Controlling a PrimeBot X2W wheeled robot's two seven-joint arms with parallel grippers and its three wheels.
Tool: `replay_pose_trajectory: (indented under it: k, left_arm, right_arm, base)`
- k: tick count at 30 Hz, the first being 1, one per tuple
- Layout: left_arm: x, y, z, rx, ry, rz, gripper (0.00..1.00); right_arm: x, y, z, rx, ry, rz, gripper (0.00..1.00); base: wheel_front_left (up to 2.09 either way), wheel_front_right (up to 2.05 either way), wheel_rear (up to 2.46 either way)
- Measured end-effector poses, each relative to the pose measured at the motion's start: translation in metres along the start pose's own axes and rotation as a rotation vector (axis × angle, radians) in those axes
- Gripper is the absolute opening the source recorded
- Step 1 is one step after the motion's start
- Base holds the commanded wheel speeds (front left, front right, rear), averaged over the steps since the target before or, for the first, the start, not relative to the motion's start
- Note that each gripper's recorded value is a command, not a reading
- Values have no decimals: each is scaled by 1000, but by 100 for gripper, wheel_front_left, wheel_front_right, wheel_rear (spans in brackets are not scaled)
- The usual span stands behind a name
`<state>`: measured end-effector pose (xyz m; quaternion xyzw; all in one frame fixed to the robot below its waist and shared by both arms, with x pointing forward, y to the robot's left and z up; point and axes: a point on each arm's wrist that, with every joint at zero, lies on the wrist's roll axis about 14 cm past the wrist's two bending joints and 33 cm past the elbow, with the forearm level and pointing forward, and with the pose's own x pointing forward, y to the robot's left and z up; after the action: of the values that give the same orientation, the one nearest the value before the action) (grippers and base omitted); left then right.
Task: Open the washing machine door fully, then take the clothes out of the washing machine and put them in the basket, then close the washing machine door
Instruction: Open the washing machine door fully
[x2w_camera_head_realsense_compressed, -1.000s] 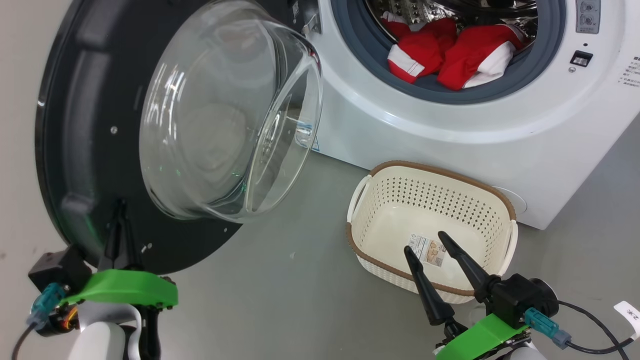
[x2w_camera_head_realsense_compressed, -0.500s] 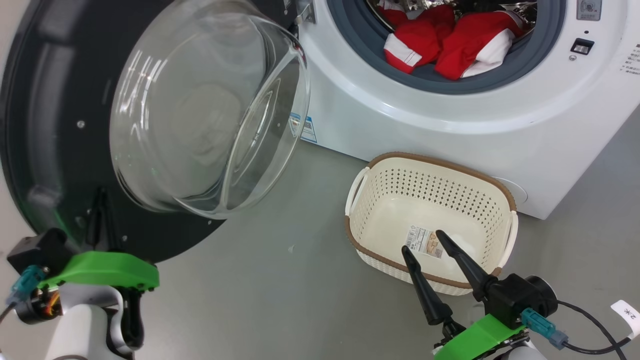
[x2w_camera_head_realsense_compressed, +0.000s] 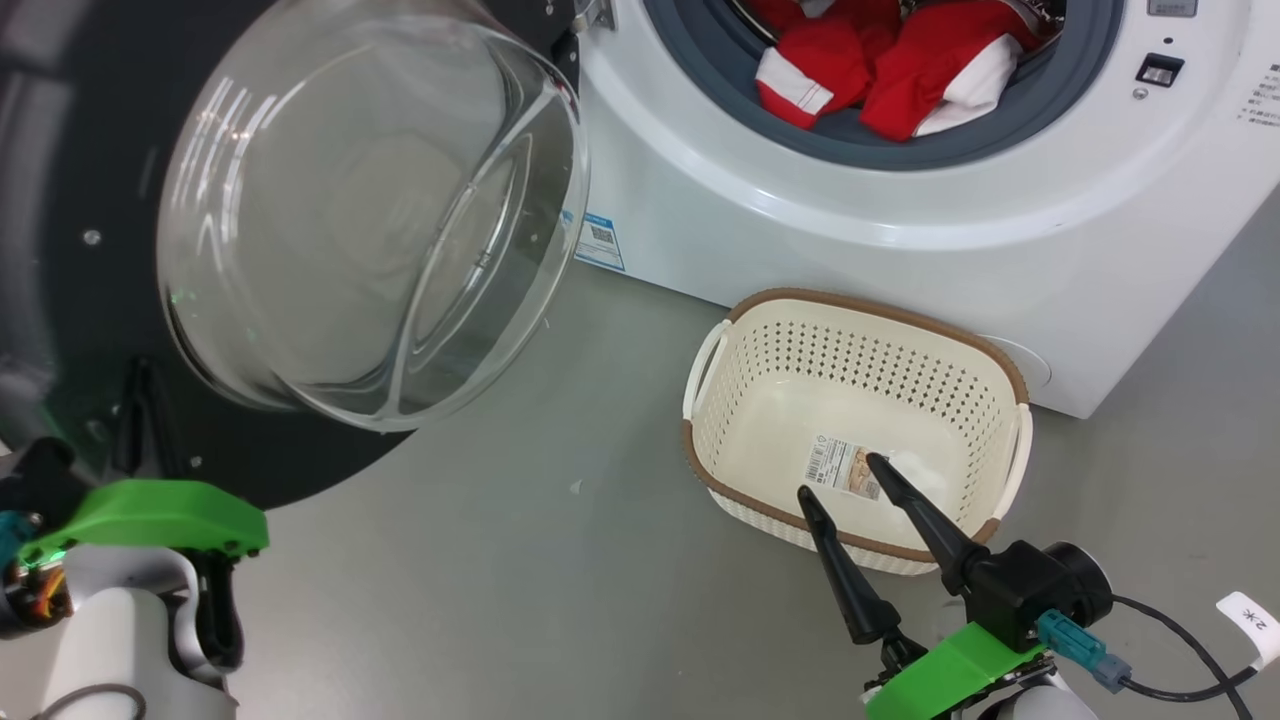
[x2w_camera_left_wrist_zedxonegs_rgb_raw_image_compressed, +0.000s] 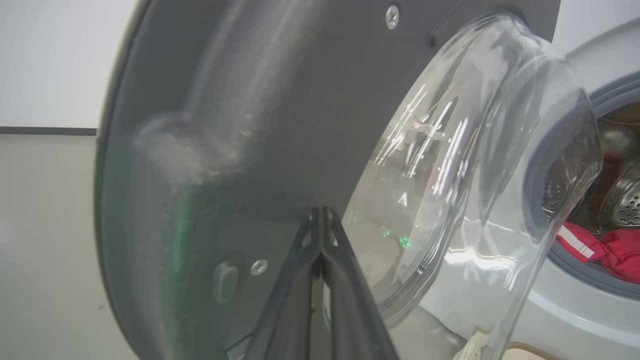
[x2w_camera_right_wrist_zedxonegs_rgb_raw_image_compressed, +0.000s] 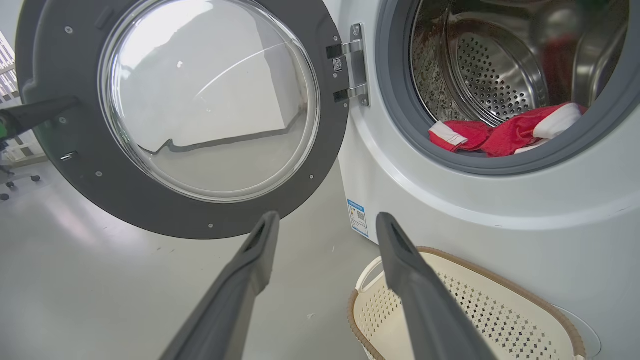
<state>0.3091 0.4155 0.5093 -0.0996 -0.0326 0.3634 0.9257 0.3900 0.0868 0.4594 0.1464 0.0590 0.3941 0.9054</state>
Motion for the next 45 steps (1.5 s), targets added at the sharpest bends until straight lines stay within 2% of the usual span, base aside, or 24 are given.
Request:
replay_pose_trajectory:
  k: [29,34,35,36,38,45]
  left_arm:
    - [27,12,2,44,10,52,0]
    - [27,12,17,11,-43,55,0]
    - [26,11,21,6,-56,50,35]
    - [26,10,25,1,-70,45,45]
    - [24,8,32,-5,-99,33,98]
    - [15,-9,53,-24,-185,-37,100]
  right_arm:
    - [6,-11,2,-12,6,-13,100]
    - [6,-11,6,-12,-4,-16,100]
    - [5,-11,7,-13,-7,-18,100]
    - [5,-11,7,-14,-9,-20,100]
    - [4,-13,9,-12,-16,-26,100]
    - [-4,-25,18,-12,-41,-74,100]
  base:
    - [0,0,0]
    - [0,0,0]
    - [0,0,0]
    - [0,0,0]
    - [0,0,0]
    - [0,0,0]
